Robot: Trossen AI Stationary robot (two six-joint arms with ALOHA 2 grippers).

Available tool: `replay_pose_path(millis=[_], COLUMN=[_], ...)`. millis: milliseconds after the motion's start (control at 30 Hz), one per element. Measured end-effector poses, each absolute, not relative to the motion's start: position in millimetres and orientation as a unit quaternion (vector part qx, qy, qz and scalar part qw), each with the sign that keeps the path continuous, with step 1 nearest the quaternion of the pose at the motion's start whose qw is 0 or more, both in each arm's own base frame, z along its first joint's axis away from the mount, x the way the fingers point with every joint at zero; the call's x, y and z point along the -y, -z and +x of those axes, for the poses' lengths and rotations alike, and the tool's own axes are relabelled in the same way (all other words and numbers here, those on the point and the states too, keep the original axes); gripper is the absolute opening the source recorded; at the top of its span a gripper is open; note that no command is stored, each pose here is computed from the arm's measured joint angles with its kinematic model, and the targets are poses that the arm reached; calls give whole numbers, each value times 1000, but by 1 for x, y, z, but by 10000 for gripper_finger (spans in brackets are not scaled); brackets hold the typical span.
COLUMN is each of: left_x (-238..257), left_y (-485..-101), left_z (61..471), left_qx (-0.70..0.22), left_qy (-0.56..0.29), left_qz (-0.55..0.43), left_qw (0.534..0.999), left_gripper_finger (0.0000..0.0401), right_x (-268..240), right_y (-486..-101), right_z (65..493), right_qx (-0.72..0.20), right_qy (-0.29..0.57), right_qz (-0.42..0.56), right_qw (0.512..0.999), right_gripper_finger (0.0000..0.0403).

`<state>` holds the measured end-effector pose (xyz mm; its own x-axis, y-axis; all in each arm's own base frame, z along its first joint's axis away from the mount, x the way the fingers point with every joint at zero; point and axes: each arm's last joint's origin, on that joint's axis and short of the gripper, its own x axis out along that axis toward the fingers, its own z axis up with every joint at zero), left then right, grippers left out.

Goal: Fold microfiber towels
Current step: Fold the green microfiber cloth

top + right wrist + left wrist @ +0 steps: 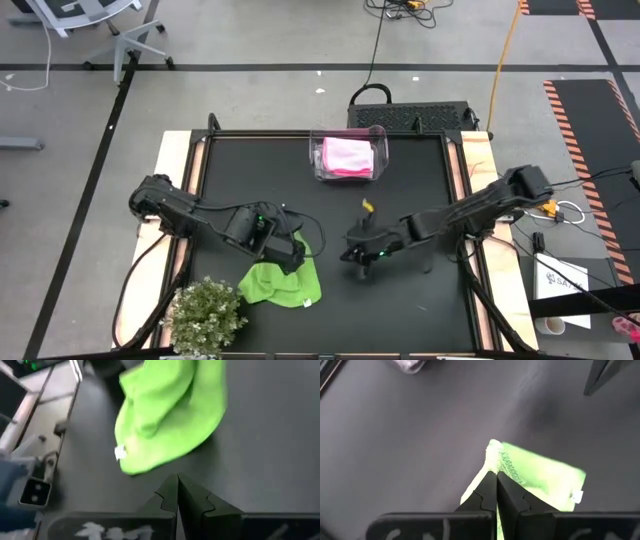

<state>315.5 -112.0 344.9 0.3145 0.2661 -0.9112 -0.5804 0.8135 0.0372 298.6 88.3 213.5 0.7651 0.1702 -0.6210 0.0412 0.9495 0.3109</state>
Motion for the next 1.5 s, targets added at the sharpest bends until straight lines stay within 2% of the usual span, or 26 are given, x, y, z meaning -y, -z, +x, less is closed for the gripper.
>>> replay_pose_path(millis=[233,367,600,767,933,1067,1333,1500], left_x=[111,111,113,111,106,102,100,99], left_y=[-343,-343,-343,-359,-381,-396,-405,-405], left_z=[310,309,308,294,277,267,261,261], left_qx=[-560,-570,-587,-569,-532,-493,-474,-474], left_qy=[-256,-246,-220,-210,-204,-193,-183,-181], left_qz=[-145,-135,-128,-141,-173,-190,-199,-195], left_qw=[774,772,769,782,804,827,838,839], left_gripper_finger=[3,2,2,2,3,3,2,2], right_x=[-102,-106,-98,-93,-81,-69,-61,-64], right_y=[-163,-143,-116,-100,-101,-111,-120,-130], right_z=[321,333,351,355,361,369,376,377], right_qx=[-396,-385,-353,-353,-331,-268,-232,-244], right_qy=[-102,-118,-94,-82,-73,-70,-72,-149], right_qz=[209,227,272,282,278,288,291,306], right_qw=[888,887,890,888,899,917,925,908], right_gripper_finger=[17,54,132,164,168,163,163,163])
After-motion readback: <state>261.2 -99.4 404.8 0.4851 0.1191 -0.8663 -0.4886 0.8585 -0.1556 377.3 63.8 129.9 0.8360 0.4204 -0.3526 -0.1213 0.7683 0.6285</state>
